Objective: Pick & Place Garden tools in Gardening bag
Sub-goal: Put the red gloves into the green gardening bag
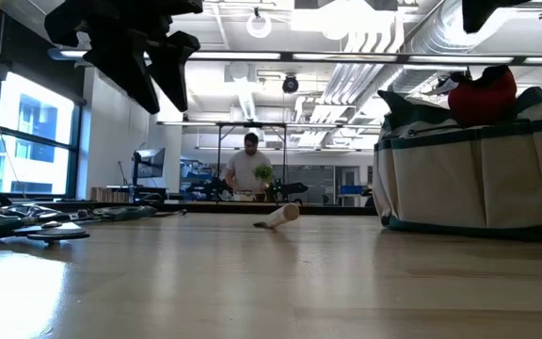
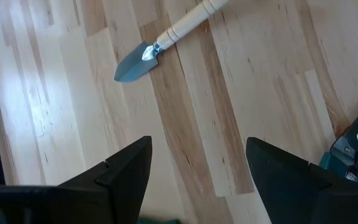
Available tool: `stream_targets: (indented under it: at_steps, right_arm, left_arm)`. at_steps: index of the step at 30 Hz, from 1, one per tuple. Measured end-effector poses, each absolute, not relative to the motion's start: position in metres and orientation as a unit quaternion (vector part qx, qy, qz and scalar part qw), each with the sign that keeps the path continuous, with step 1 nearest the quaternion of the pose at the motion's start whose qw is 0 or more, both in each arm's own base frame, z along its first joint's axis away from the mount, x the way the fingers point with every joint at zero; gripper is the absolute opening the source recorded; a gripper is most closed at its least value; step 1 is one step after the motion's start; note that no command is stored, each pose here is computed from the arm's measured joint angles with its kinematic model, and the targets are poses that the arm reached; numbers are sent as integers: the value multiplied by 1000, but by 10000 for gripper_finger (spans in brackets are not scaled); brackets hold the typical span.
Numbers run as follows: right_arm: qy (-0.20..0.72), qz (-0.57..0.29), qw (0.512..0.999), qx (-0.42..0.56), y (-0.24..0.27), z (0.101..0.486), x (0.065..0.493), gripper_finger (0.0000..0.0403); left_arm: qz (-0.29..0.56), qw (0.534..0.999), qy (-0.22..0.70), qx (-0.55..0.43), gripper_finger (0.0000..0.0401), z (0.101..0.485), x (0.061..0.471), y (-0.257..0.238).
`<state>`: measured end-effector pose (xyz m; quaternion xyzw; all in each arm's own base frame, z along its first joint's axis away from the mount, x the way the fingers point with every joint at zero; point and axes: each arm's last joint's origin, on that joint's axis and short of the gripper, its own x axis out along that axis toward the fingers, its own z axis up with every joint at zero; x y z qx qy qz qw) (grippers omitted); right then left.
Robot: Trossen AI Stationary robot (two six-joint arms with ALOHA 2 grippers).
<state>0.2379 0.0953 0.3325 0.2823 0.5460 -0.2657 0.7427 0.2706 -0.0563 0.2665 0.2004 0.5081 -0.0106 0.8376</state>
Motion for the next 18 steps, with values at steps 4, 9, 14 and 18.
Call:
stream_targets:
  at_steps: [4, 9, 14, 18]
  right_arm:
    - [564, -240, 743, 269, 115, 321, 246, 4]
    - [617, -292, 696, 222, 125, 298, 248, 4]
    - [646, -340, 662, 171, 122, 283, 251, 4]
    - [627, -371, 668, 153, 117, 283, 251, 4]
  left_arm:
    - [-15, 842, 497, 207, 253, 268, 273, -57]
    - [-17, 845, 491, 211, 253, 268, 274, -57]
    - [-17, 845, 492, 209, 253, 268, 274, -57]
    - [-26, 847, 494, 195, 253, 268, 273, -58]
